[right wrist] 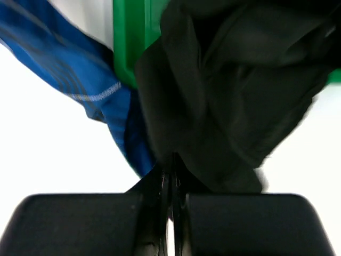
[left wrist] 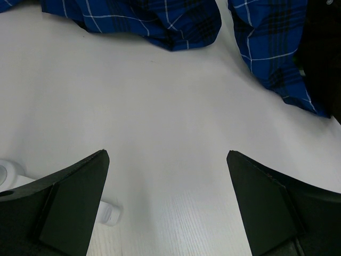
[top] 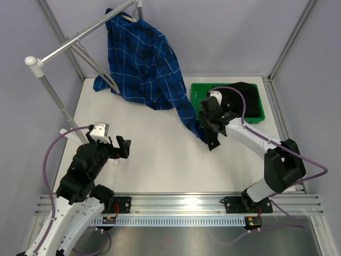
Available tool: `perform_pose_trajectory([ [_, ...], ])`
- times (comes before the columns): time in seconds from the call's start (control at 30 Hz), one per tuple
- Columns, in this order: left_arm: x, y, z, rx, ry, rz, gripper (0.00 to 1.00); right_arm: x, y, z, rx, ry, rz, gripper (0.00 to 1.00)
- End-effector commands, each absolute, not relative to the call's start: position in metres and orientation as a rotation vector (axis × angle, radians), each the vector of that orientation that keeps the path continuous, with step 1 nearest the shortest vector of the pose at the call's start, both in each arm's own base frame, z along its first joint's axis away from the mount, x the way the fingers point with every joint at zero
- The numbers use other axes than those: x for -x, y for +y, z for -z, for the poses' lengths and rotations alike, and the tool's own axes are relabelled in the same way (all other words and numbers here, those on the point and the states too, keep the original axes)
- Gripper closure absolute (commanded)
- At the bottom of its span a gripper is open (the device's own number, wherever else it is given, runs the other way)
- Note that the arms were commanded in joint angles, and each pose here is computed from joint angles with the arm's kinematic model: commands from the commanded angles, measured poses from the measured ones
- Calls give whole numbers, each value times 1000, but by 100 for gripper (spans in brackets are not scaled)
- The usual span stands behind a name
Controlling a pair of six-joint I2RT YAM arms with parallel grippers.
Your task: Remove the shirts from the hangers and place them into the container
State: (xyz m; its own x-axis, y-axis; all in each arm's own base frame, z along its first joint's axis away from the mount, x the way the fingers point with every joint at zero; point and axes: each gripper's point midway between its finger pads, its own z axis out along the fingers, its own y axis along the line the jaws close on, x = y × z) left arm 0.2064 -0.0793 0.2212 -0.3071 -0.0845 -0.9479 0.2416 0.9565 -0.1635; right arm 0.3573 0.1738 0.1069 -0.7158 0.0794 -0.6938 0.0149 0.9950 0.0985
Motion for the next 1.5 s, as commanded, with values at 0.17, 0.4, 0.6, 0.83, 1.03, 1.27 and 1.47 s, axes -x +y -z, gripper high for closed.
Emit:
perform_pose_trajectory([
  [0.17, -210, -82, -230, -106, 1818, 343, 1, -383, 157, -190, -71, 2216, -92, 100],
  [0.4, -210, -82, -230, -107, 1818, 345, 1, -437, 127, -258, -180, 2045, -116, 100],
  [0.6, -210, -81, -230, -104, 1818, 341, 1, -493, 122, -263, -210, 2016, -89, 100],
  [0.83, -210, -80, -230, -100, 1815, 337, 1, -518, 137, -182, -243, 2198, -106, 100],
  [1.03, -210, -82, -231, -105, 1815, 344, 1, -509, 145, -109, -282, 2407, -100, 100],
  [1.27, -210, -82, -230, -106, 1818, 343, 1, -508, 149, -111, -245, 2437, -135, 72],
  [1.47, -210, -82, -230, -105, 1820, 342, 1, -496, 141, -197, -214, 2276, -173, 48],
])
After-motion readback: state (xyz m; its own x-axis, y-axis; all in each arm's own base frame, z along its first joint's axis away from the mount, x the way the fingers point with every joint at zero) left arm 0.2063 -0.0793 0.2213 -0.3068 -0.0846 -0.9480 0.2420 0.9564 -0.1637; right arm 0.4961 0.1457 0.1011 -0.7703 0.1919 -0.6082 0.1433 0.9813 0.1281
